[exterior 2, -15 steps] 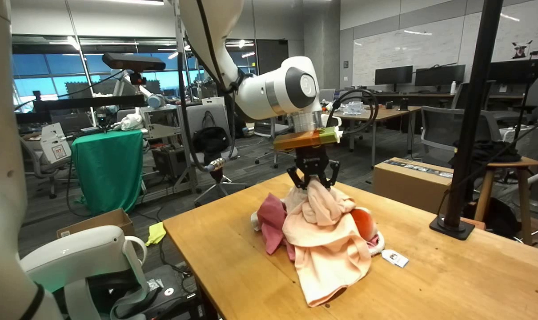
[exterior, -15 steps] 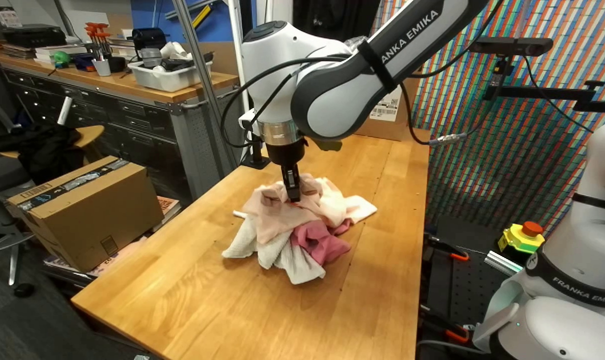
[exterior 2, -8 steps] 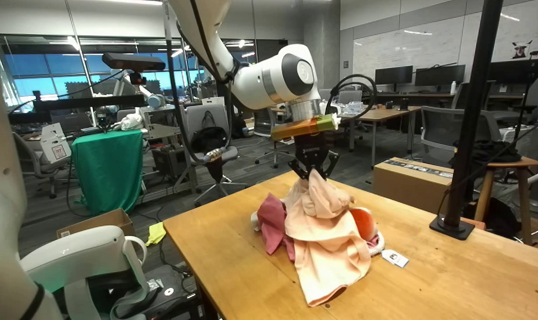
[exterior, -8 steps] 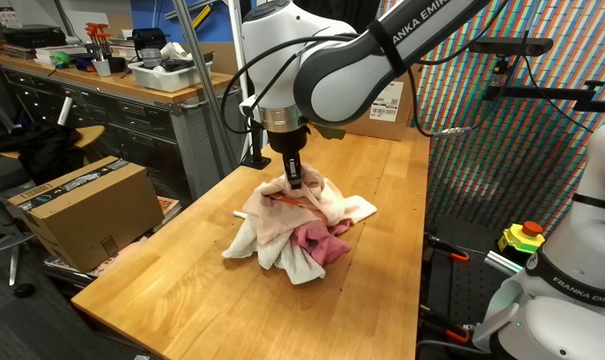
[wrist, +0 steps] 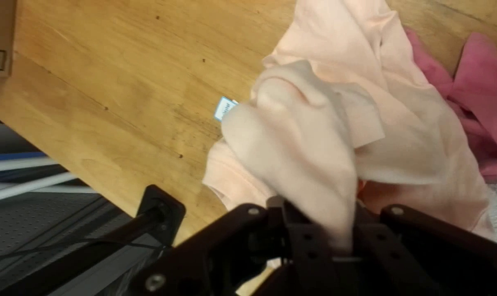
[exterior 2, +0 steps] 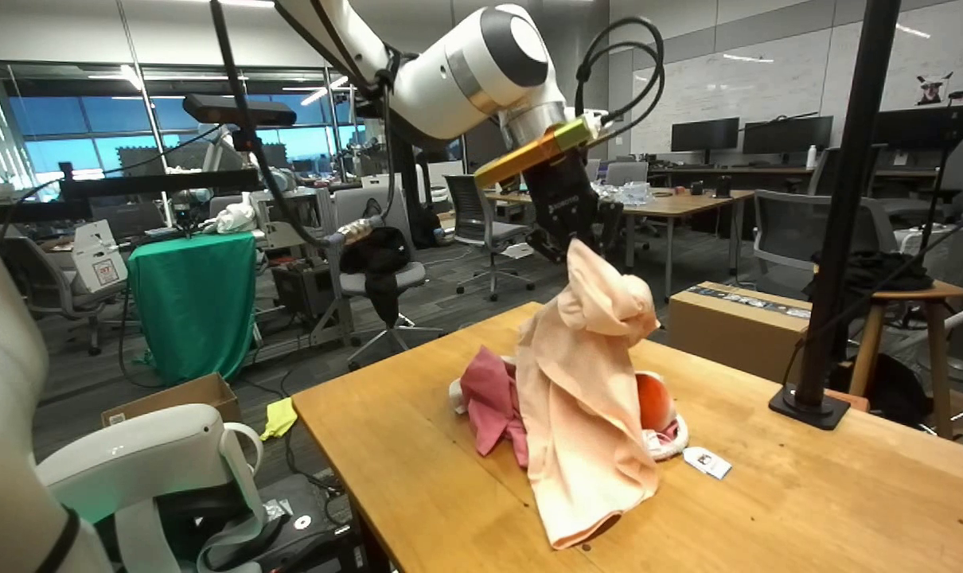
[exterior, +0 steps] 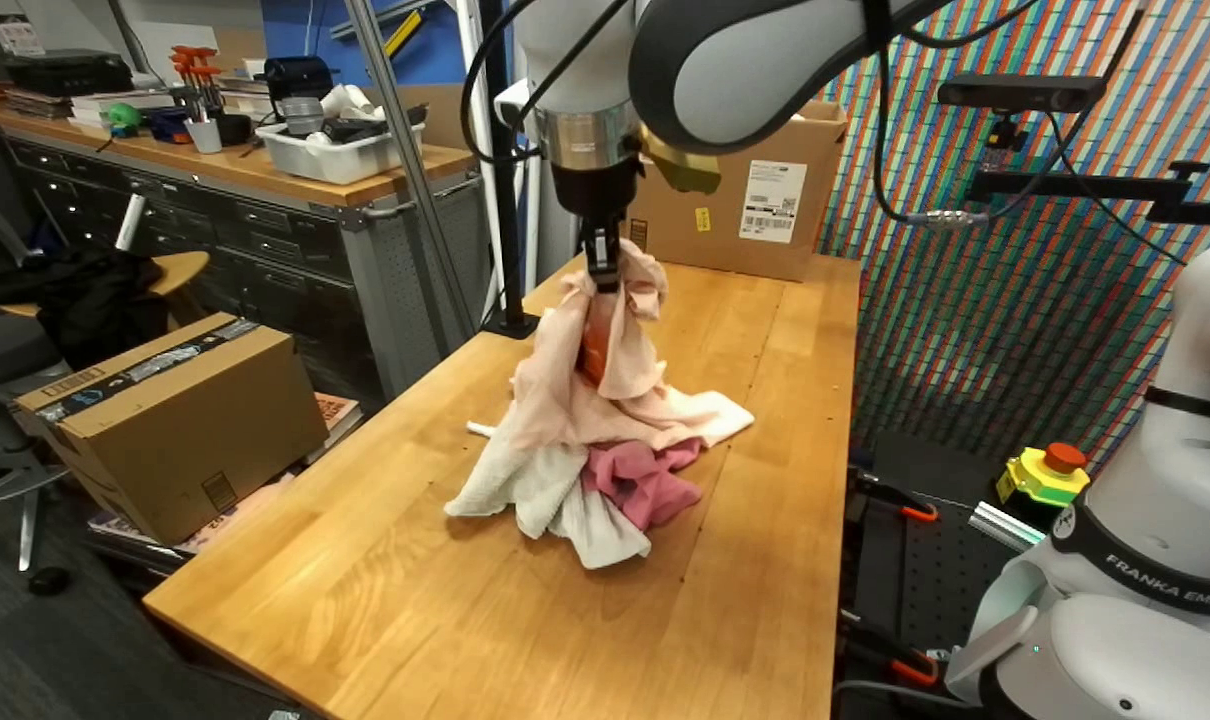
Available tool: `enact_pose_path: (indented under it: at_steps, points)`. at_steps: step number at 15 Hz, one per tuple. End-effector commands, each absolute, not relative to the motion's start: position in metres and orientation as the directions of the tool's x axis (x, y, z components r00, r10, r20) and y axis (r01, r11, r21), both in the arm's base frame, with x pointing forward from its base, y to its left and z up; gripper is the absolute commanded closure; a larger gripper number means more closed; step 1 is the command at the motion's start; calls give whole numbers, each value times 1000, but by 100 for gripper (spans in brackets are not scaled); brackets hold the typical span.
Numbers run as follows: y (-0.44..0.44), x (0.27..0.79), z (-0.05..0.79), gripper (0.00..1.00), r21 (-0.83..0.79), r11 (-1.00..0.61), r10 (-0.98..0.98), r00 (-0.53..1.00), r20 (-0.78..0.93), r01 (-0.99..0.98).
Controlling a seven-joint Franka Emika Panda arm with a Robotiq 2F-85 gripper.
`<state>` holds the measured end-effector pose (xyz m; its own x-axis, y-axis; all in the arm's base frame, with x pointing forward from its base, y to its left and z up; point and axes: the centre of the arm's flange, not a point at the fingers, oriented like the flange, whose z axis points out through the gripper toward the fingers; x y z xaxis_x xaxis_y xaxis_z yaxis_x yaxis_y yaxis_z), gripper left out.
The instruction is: Move the peach shirt and then the radish to the right, move the pink shirt forwards, move the towel to the front left side of the table
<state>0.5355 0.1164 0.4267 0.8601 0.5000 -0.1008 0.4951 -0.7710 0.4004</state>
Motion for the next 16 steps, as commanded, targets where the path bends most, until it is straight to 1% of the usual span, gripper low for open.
enact_pose_path:
  at_steps: [1,7,11,14,16]
  points:
    - [106,525,497,95,486,-778,439,898,-34,399]
    - [93,516,597,95,577,-786,349,929,119,222]
    - [68,511,623,95,598,-793,274,946,173,120]
    - [33,506,632,95,597,-802,174,962,212,13]
    - [1,494,637,95,579,-812,84,968,237,-71]
